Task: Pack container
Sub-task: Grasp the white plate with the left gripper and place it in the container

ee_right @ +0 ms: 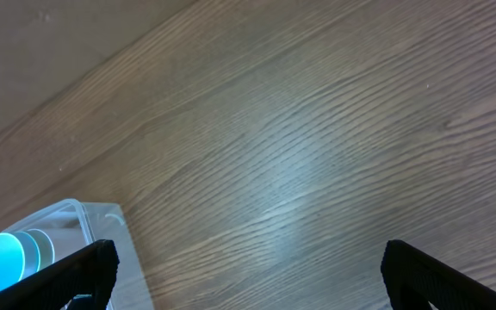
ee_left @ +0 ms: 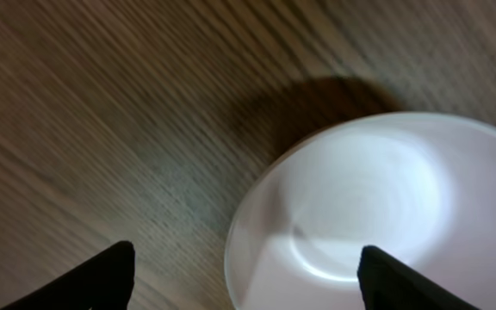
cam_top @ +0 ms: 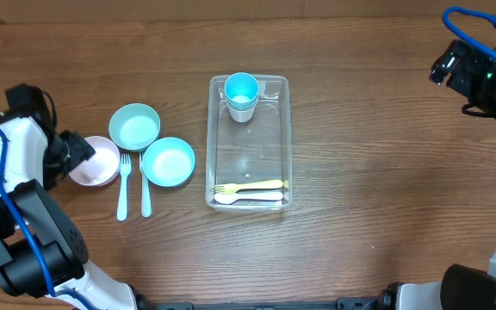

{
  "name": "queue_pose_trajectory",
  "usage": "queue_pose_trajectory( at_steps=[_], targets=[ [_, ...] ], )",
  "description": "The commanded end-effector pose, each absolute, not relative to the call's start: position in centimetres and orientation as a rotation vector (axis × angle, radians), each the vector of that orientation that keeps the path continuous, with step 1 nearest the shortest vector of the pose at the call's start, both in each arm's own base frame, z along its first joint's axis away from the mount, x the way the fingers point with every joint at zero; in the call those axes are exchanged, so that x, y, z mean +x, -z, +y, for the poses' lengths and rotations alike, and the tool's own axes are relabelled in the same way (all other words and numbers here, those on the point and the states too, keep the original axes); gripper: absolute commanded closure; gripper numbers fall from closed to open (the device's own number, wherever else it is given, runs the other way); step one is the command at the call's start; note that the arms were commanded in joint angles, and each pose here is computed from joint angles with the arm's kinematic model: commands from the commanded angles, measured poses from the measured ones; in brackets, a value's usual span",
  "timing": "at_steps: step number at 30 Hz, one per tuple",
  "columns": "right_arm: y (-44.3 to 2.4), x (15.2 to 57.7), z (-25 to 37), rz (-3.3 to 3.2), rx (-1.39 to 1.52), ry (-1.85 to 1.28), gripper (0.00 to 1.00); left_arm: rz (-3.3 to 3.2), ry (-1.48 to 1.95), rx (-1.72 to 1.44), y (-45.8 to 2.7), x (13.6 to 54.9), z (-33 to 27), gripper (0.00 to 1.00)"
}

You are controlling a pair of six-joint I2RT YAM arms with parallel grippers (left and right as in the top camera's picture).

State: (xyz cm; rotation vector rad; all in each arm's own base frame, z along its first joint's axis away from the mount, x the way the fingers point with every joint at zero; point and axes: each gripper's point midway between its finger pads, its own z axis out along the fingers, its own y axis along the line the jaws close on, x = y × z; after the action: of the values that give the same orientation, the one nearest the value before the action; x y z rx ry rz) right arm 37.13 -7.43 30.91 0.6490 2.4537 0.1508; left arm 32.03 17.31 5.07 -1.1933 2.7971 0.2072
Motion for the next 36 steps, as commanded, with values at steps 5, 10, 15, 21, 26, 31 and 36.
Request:
queue_pose_trajectory(
  at_steps=[5, 10, 15, 21, 26, 31, 36],
  targets=[
    [-31.2, 37.0, -7.4, 2.443, 0.651, -0.157, 0.00, 2.817, -0.201, -1.149, -1.9, 31.2, 17.1, 0.69],
    [-31.2, 37.0, -7.4, 2.443, 0.651, -0.157, 0.00, 2.807, -0.179, -1.134, -1.7, 31.6, 16.9, 0.96],
    [-31.2, 37.0, -7.4, 2.443, 0.651, -0.157, 0.00, 2.867, -0.221, -1.147, -4.0, 30.4, 16.9, 0.96],
    [-31.2, 37.0, -7.4, 2.443, 0.651, -0.157, 0.00, 2.711, -0.252, -1.051, -17.4, 33.2, 16.8, 0.96],
    [-31.2, 37.0, -7.4, 2.443, 0.651, -0.157, 0.00, 2.526, -0.035, -0.408, -31.6, 38.6, 5.8, 0.96],
    [-31.2, 37.0, -7.4, 2.443, 0.651, -0.157, 0.00, 2.464, 0.204, 0.058, -33.8, 40.1, -8.7, 0.96],
    [-31.2, 37.0, -7.4, 2.443, 0.651, -0.157, 0.00, 2.564, 0.233, 0.206, -27.7, 41.5, -19.3, 0.96]
  ],
)
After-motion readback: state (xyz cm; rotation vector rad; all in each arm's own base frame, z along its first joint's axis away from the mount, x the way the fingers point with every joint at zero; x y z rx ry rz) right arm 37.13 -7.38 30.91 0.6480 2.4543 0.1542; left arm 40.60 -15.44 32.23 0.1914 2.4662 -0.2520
